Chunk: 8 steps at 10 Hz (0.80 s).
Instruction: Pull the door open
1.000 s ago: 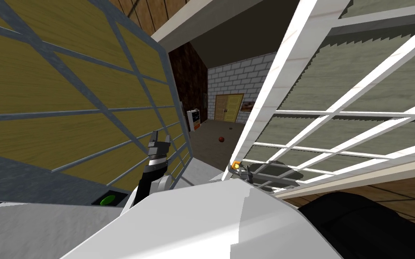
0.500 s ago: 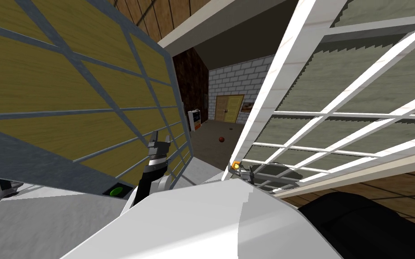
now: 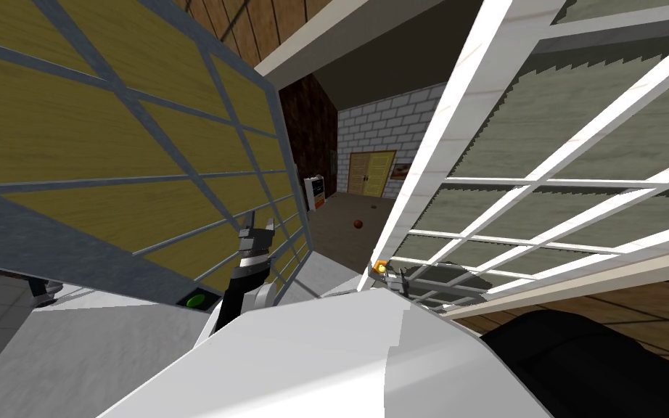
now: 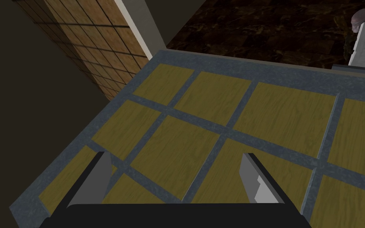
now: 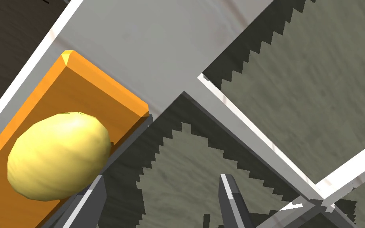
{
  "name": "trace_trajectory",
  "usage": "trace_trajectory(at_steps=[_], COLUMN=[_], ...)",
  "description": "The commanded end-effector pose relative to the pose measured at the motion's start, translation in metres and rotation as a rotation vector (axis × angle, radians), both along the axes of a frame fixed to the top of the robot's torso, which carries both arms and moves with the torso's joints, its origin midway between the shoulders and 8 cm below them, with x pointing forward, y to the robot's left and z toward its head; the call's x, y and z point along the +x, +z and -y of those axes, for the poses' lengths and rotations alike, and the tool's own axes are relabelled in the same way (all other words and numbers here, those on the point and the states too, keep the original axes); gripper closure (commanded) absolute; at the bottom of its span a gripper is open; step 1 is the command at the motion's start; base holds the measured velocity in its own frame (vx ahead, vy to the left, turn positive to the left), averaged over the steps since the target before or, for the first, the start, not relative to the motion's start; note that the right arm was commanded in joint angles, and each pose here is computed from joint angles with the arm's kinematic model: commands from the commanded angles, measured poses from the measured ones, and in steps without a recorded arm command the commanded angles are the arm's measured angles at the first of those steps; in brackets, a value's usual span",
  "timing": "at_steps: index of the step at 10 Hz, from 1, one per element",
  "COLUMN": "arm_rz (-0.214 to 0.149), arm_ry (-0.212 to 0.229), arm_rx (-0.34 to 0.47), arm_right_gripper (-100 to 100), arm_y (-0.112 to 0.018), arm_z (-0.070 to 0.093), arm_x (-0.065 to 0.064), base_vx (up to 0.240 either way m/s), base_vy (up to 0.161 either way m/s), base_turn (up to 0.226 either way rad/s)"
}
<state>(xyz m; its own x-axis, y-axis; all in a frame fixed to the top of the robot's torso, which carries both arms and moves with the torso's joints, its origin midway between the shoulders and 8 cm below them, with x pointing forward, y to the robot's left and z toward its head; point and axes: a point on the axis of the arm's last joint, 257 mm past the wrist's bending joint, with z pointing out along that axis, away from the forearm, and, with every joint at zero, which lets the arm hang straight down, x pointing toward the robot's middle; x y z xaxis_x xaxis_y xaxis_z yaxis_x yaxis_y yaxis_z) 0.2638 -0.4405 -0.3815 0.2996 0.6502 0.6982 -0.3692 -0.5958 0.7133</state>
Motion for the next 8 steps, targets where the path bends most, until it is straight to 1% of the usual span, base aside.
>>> trace_trajectory(at_steps=[1, 2, 3, 4, 5, 6, 7, 8], arm_rz=[0.023, 0.042, 0.042, 0.062, 0.062, 0.081, 0.081, 0.101], arm_ry=[0.03, 0.034, 0.034, 0.037, 0.037, 0.041, 0.041, 0.044], arm_rx=[0.044, 0.086, 0.086, 0.13, 0.13, 0.175, 0.175, 0.221], arm_right_gripper=[-100, -100, -100, -100, -100, -100, -100, -100], arm_y=[-0.0002, -0.0008, -0.0008, -0.0016, -0.0016, -0.0024, -0.0024, -0.0033], arm_z=[-0.0189, -0.0207, -0.0207, -0.0225, -0.0225, -0.0243, -0.0243, -0.0262], arm_x=[0.0097, 0.0103, 0.0103, 0.0108, 0.0108, 0.0113, 0.0113, 0.0118], base_vx=[-0.045, -0.053, -0.04, -0.046, -0.04, -0.06, -0.05, -0.057], base_vy=[0.002, 0.02, 0.019, -0.005, -0.016, 0.008, -0.003, 0.0], base_turn=[0.04, 0.025, 0.013, 0.053, 0.025, 0.057, 0.012, 0.037])
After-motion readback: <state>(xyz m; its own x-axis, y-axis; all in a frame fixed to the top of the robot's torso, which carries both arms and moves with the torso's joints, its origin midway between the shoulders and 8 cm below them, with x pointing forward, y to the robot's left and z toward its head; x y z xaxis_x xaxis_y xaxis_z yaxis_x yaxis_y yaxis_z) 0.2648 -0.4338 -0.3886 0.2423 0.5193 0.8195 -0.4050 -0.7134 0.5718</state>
